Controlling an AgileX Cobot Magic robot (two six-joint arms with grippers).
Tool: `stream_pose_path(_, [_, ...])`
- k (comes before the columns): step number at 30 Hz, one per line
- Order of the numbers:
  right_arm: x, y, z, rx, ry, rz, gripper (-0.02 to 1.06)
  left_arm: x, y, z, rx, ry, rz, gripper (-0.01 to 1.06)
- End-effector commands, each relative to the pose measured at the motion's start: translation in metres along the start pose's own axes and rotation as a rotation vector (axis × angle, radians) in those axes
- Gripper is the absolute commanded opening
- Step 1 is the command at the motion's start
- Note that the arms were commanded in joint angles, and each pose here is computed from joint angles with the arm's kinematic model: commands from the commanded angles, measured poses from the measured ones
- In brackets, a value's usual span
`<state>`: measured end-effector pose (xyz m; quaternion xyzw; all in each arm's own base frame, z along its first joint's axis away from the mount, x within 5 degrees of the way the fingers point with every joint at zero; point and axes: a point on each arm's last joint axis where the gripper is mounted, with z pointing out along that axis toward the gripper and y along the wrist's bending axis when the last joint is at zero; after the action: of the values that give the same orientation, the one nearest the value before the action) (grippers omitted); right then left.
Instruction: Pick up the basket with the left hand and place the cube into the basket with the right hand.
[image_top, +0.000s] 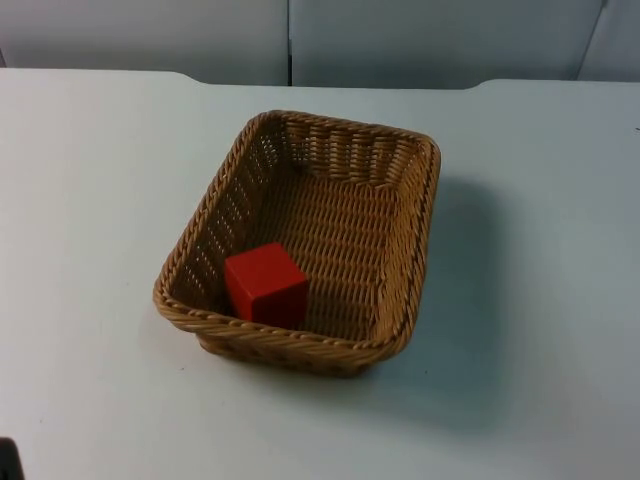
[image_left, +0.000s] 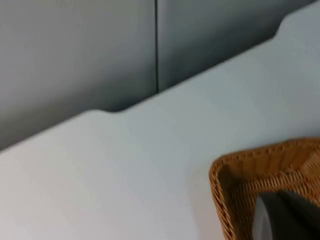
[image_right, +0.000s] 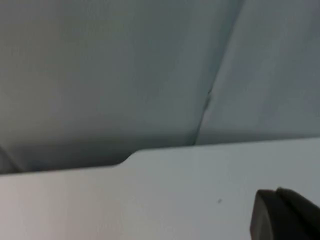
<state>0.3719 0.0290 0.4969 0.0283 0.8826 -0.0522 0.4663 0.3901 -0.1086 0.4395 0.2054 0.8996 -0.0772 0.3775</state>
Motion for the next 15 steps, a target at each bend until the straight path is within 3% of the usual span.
stream_pose_path(1, [-0.008,-0.019,-0.054,0.055,-0.113,0.018,0.01,-0.004,-0.003,-0.048,-0.046,-0.082,0.022,0.0])
stream_pose_path(2, [-0.008,-0.029,-0.089,0.072,-0.171,0.024,0.01,-0.004,-0.004,-0.075,-0.082,-0.127,0.028,0.0])
stream_pose_path(4, [-0.004,-0.037,-0.111,0.099,-0.202,0.02,0.01,0.001,-0.006,-0.1,-0.112,-0.159,0.03,0.0])
stream_pose_path(6, [0.012,-0.053,-0.162,0.136,-0.262,0.064,0.01,0.018,-0.008,-0.135,-0.177,-0.175,0.023,0.0])
stream_pose_path(8, [0.024,-0.058,-0.175,0.145,-0.259,0.087,0.01,0.029,-0.01,-0.153,-0.196,-0.184,0.026,0.0])
stream_pose_path(10, [0.065,-0.071,-0.217,0.135,-0.298,0.129,0.01,0.068,-0.017,-0.174,-0.214,-0.148,0.031,0.0])
stream_pose_path(11, [0.075,-0.072,-0.222,0.127,-0.314,0.133,0.01,0.083,-0.02,-0.186,-0.22,-0.189,0.033,0.0])
stream_pose_path(13, [0.127,-0.075,-0.234,0.078,-0.382,0.164,0.01,0.122,-0.028,-0.192,-0.219,-0.232,0.018,0.0])
stream_pose_path(14, [0.127,-0.075,-0.234,0.078,-0.382,0.164,0.01,0.122,-0.028,-0.192,-0.219,-0.232,0.018,0.0])
stream_pose_path(15, [0.152,-0.077,-0.241,0.053,-0.42,0.168,0.01,0.142,-0.031,-0.191,-0.216,-0.244,0.0,0.0])
